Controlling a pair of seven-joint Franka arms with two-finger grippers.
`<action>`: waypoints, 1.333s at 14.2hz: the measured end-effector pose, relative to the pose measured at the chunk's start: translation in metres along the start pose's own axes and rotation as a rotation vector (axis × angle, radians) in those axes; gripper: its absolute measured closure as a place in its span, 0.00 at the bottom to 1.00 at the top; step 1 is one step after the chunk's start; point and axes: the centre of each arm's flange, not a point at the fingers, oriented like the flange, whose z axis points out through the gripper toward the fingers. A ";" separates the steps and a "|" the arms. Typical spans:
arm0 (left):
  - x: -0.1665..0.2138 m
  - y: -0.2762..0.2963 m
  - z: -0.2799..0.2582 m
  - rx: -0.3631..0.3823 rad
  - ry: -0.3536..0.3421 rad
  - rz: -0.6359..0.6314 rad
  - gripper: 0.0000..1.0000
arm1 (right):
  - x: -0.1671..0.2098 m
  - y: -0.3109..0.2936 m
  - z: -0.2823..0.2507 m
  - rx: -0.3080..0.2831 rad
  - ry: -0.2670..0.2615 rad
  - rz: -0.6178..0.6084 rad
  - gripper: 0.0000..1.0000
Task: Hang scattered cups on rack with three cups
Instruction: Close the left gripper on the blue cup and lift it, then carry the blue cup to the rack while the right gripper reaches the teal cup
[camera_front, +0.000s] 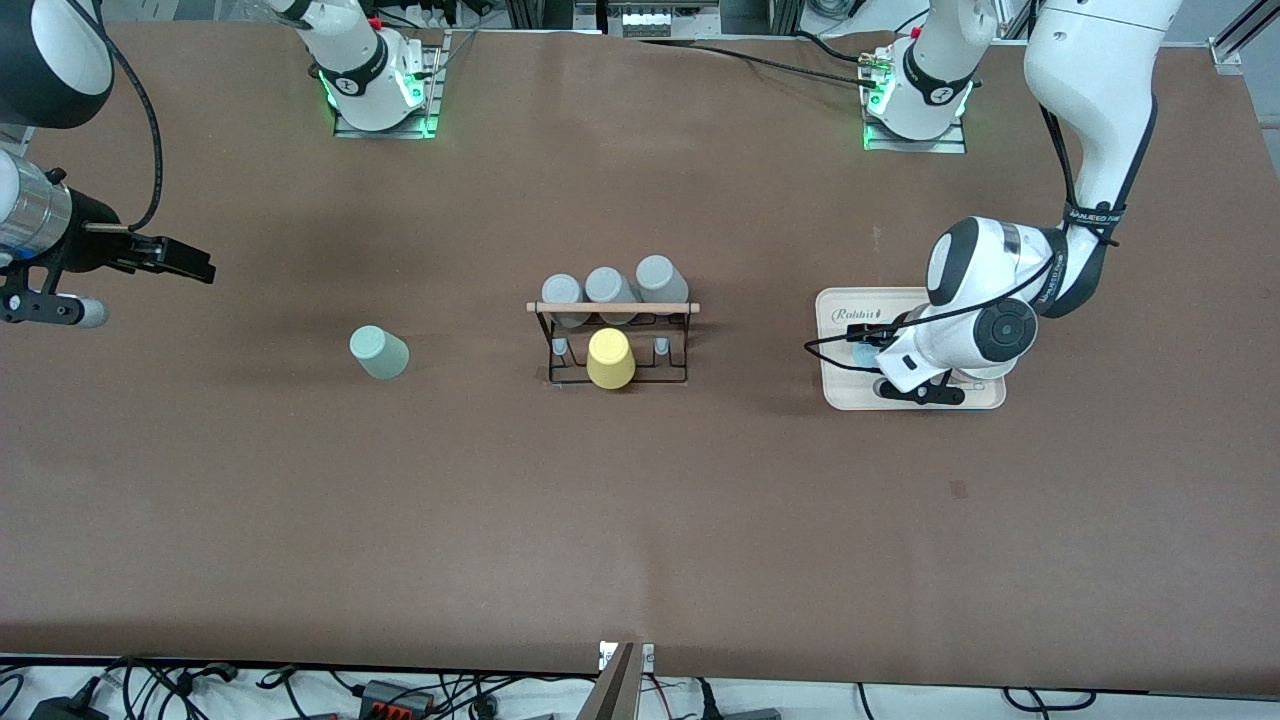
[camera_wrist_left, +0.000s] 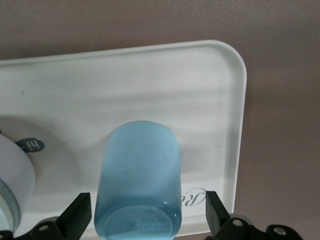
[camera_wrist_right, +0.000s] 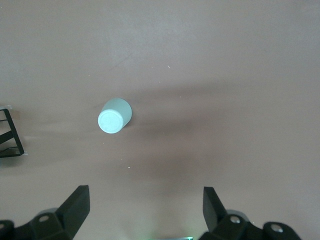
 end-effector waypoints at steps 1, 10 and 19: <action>0.000 0.000 0.001 0.000 -0.002 -0.003 0.00 | 0.000 0.000 0.000 0.000 -0.001 0.000 0.00; 0.006 -0.003 -0.003 -0.004 0.013 -0.022 0.33 | -0.001 0.000 0.002 -0.002 -0.015 0.000 0.00; 0.029 0.035 -0.163 -0.021 0.095 -0.037 0.33 | -0.002 -0.001 0.017 -0.003 -0.037 -0.001 0.00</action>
